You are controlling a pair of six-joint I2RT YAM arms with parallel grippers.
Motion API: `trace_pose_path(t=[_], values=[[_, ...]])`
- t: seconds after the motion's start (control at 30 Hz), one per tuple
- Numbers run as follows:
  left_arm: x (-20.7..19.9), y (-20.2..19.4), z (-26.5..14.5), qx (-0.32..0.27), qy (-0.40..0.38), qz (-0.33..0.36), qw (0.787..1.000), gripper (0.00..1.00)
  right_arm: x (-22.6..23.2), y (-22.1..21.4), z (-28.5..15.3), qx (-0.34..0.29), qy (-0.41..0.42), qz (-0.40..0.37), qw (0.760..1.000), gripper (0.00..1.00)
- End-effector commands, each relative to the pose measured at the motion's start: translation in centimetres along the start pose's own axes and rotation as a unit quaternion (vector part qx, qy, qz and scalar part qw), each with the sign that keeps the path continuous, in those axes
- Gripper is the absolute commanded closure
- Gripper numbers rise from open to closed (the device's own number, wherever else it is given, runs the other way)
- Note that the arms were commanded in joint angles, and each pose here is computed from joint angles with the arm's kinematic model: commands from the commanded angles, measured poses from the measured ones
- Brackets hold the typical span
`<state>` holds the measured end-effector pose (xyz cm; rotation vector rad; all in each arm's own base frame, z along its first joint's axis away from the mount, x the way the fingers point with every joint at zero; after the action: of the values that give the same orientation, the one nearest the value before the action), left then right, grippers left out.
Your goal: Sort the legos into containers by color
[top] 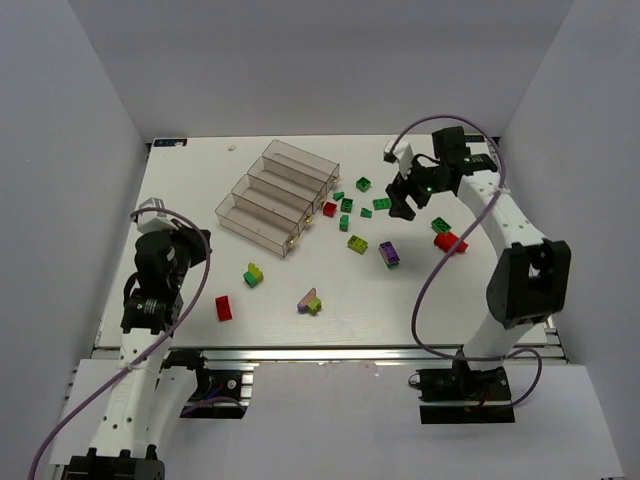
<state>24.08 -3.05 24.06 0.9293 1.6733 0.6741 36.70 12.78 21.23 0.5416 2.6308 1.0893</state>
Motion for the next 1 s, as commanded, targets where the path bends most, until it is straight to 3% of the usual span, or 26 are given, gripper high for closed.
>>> trace_pose_path(t=[0.0, 0.07, 0.1, 0.13, 0.17, 0.2, 0.23, 0.27, 0.3, 0.33, 0.6, 0.97], values=[[-2.0, 1.3, -0.2, 0.000, -0.037, -0.009, 0.999, 0.96, -1.4, 3.2, 0.7, -0.066, 0.014, 0.008, 0.998, 0.19], [-2.1, 1.6, -0.2, -0.002, -0.038, -0.010, 0.999, 0.83, -2.5, 3.6, 2.3, -0.076, 0.017, 0.057, 0.995, 0.34], [-2.2, 1.7, -0.2, -0.003, -0.037, -0.010, 0.999, 0.76, -3.0, 4.1, 2.7, -0.083, 0.017, 0.065, 0.994, 0.55], [-2.2, 2.0, -0.2, -0.006, -0.034, -0.011, 0.999, 0.60, -3.9, 5.5, 2.7, -0.104, 0.018, 0.062, 0.993, 0.61], [-2.2, 1.9, -0.2, -0.005, -0.033, -0.013, 0.999, 0.49, -4.5, 5.1, 4.3, -0.101, 0.027, 0.077, 0.991, 0.63], [-2.2, 1.9, -0.2, -0.004, -0.031, -0.017, 0.999, 0.41, -5.1, 5.2, 4.9, -0.102, 0.020, 0.105, 0.989, 0.58], [-2.2, 1.9, -0.3, -0.005, -0.032, -0.020, 0.999, 0.31, -6.2, 5.6, 5.6, -0.110, 0.004, 0.110, 0.988, 0.48], [-2.2, 1.8, -0.3, -0.004, -0.031, -0.024, 0.999, 0.28, -7.6, 5.5, 6.8, -0.108, -0.005, 0.124, 0.986, 0.39], [-2.2, 1.8, -0.3, -0.003, -0.031, -0.031, 0.999, 0.25, -8.6, 5.3, 7.4, -0.102, -0.025, 0.142, 0.984, 0.30], [-2.2, 1.8, -0.4, -0.003, -0.031, -0.034, 0.999, 0.23, -9.5, 4.6, 9.0, -0.095, -0.026, 0.154, 0.983, 0.28], [-2.2, 1.3, -0.8, 0.001, -0.029, -0.076, 0.997, 0.20, -14.2, 3.9, 13.7, -0.071, -0.079, 0.130, 0.986, 0.19], [-1.5, 0.9, -1.1, 0.011, -0.001, -0.086, 0.996, 0.20, -14.7, 1.7, 18.0, -0.050, -0.079, 0.099, 0.991, 0.18]])
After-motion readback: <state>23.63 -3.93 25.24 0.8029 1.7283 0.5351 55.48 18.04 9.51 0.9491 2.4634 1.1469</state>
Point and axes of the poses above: each gripper's point midway between its finger pads, its own z axis out along the fingers, its own x axis along the line the jaws close on, y = z × x, the point moved 4 cm from there along -z, back along the fingers
